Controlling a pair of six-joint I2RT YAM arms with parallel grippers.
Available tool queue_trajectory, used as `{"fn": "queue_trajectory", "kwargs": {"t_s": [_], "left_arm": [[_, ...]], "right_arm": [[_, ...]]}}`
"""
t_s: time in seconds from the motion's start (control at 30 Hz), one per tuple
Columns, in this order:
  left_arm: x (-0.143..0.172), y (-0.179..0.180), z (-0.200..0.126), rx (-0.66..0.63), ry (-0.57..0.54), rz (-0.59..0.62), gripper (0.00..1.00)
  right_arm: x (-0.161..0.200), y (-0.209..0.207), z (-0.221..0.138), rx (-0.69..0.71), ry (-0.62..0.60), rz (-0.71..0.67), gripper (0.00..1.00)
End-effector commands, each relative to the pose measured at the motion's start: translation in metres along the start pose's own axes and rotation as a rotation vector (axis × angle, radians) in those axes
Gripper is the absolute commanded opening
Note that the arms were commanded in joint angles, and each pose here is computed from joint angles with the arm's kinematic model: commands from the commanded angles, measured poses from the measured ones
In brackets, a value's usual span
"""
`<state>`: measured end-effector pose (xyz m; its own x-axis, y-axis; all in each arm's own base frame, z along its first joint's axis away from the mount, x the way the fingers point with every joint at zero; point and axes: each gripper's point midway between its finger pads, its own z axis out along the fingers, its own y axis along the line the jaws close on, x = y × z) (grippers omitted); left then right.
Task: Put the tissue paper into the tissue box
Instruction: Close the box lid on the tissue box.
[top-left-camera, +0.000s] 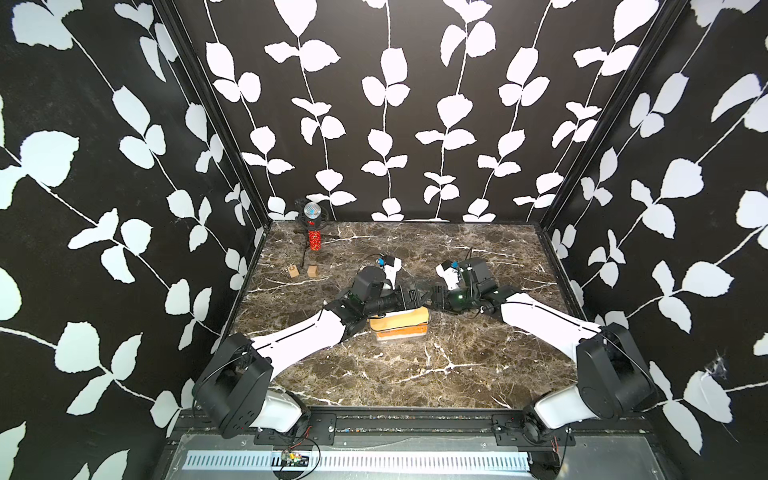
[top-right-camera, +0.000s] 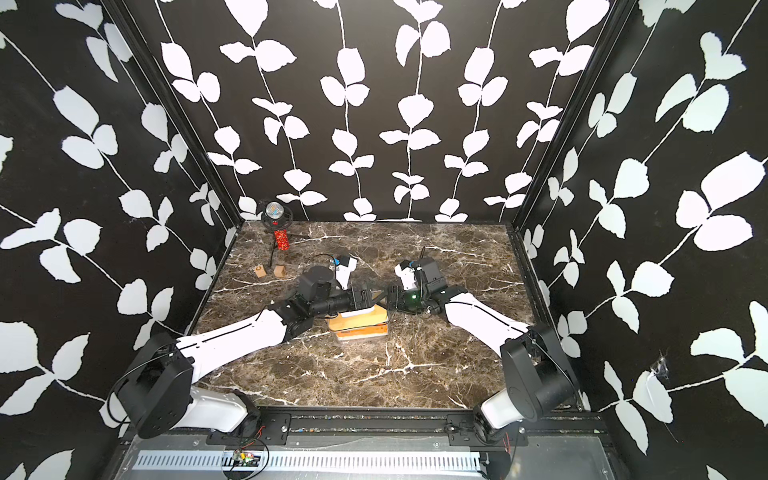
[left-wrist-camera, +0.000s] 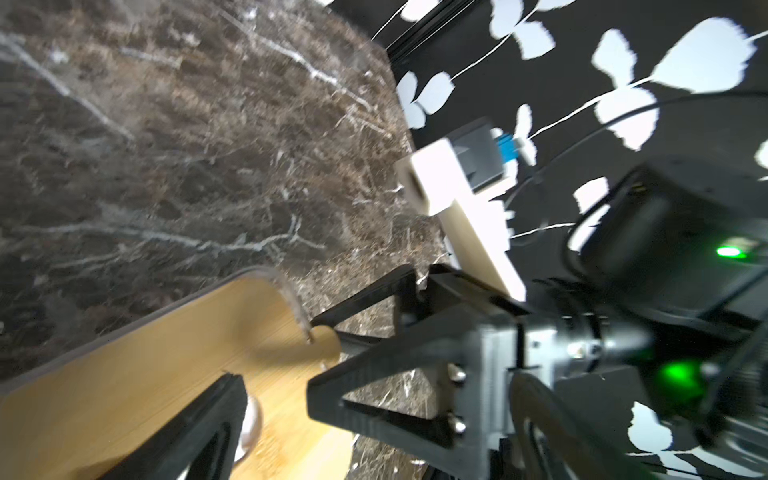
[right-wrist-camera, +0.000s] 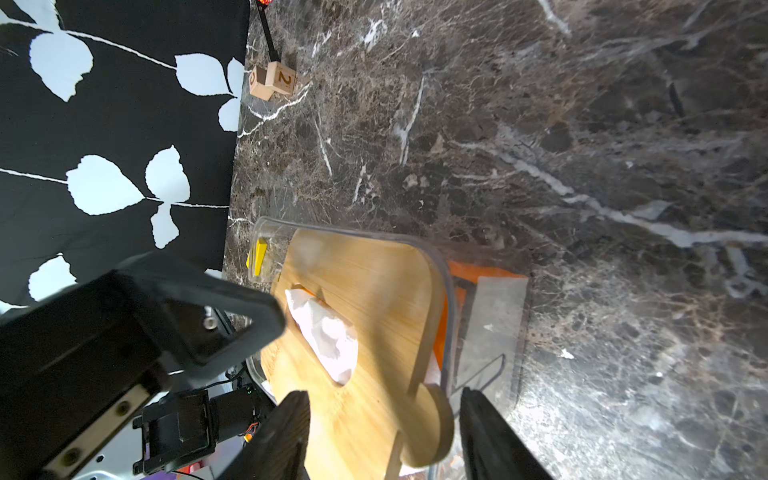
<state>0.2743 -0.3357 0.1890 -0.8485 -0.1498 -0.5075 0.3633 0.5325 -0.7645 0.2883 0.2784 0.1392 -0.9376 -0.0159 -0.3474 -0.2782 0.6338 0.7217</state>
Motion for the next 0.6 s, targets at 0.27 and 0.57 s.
{"fn": "queue_trajectory", "kwargs": {"t_s": [0.27, 0.57], "left_arm": [[0.025, -0.006, 0.026, 0.023, 0.089, -0.023, 0.99], [0.031, -0.005, 0.034, 0.014, 0.094, -0.031, 0.99]], "right_arm": [[0.016, -0.011, 0.016, -0.008, 0.02, 0.04, 0.54], [0.019, -0.01, 0.019, -0.04, 0.003, 0.062, 0.48]]}}
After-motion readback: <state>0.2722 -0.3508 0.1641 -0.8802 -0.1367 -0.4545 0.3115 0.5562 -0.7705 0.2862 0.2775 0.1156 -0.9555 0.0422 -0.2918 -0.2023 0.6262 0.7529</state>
